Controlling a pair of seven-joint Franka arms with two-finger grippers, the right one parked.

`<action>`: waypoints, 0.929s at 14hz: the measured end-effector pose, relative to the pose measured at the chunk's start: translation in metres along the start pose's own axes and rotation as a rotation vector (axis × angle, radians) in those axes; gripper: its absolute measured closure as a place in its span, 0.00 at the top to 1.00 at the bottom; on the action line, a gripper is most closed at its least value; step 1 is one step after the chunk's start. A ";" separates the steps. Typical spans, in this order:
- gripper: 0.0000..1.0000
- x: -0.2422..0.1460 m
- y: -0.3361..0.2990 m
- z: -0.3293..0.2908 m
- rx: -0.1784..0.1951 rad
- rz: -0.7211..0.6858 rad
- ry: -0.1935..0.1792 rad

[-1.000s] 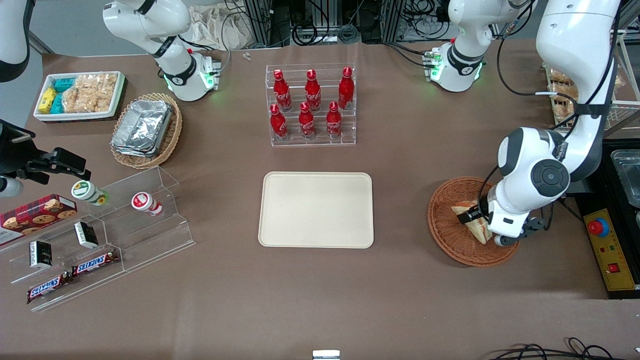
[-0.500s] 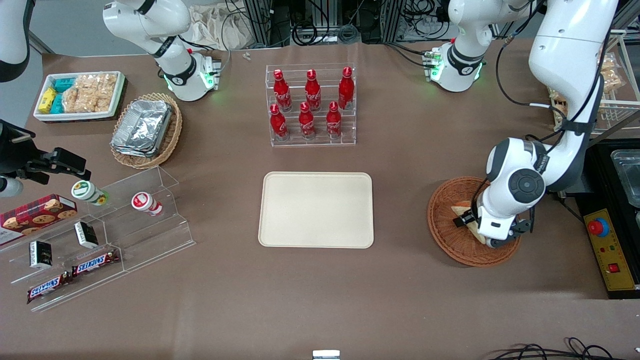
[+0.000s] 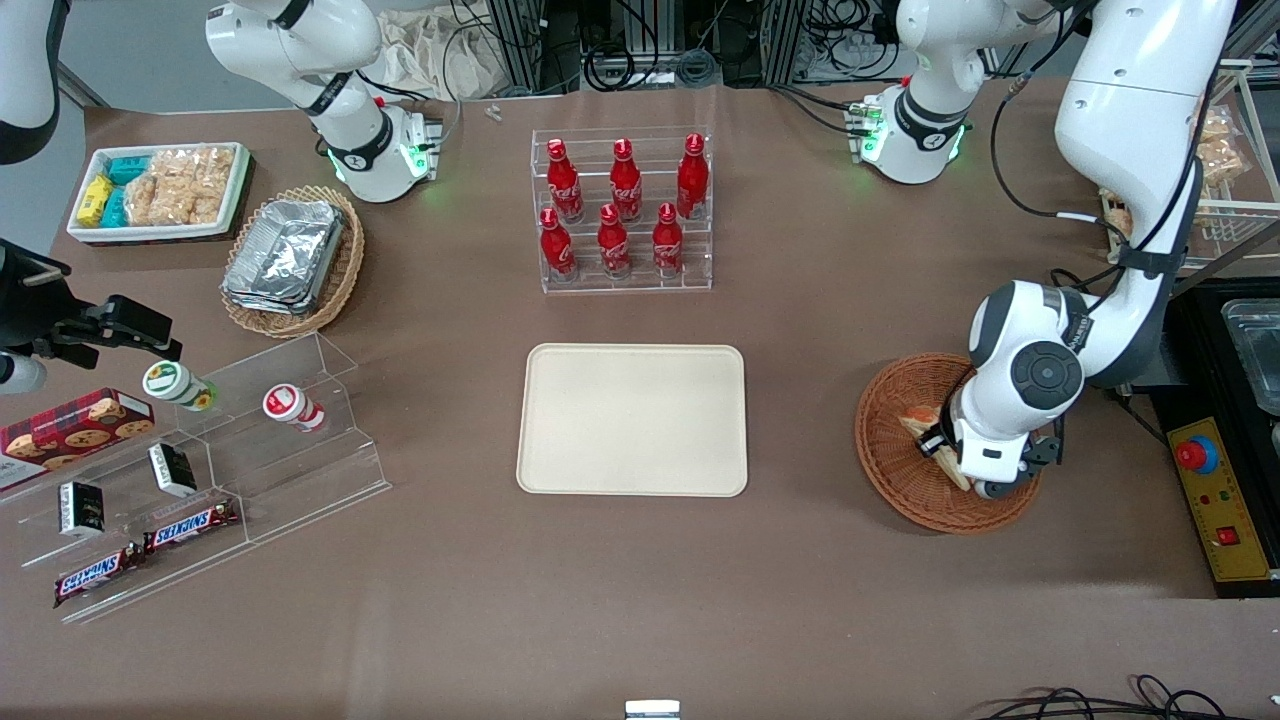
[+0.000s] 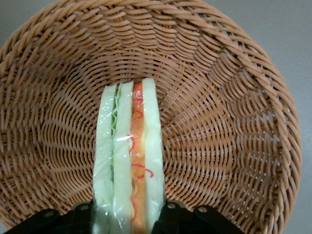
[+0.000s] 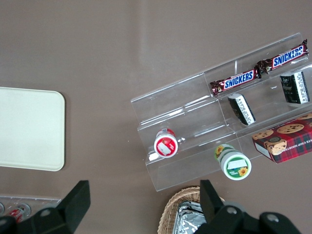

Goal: Place sandwich from basket to tray
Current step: 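Close the left gripper on the wrapped sandwich's crust edge, then lift the sandwich out of the basket and carry it toward the cream tray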

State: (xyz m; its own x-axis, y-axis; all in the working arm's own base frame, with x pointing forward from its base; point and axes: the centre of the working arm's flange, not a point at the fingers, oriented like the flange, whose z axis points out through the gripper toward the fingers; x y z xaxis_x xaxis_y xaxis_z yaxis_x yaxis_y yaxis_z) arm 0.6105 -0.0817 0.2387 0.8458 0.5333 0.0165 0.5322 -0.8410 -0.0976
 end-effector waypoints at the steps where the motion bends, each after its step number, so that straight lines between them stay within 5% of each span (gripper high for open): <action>1: 0.37 0.003 0.001 -0.004 -0.006 -0.003 0.008; 6: 0.20 0.022 0.004 -0.094 0.038 -0.025 0.032; 9: 0.20 0.008 0.020 -0.203 0.078 0.015 0.015; 13: 0.20 -0.022 0.037 -0.307 -0.018 0.102 -0.037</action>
State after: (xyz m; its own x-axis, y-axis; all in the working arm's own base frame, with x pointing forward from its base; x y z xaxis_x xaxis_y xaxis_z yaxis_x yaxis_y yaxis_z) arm 0.6236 -0.1525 0.5405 0.8939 0.4474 -0.0298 0.4441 -0.8925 -0.0789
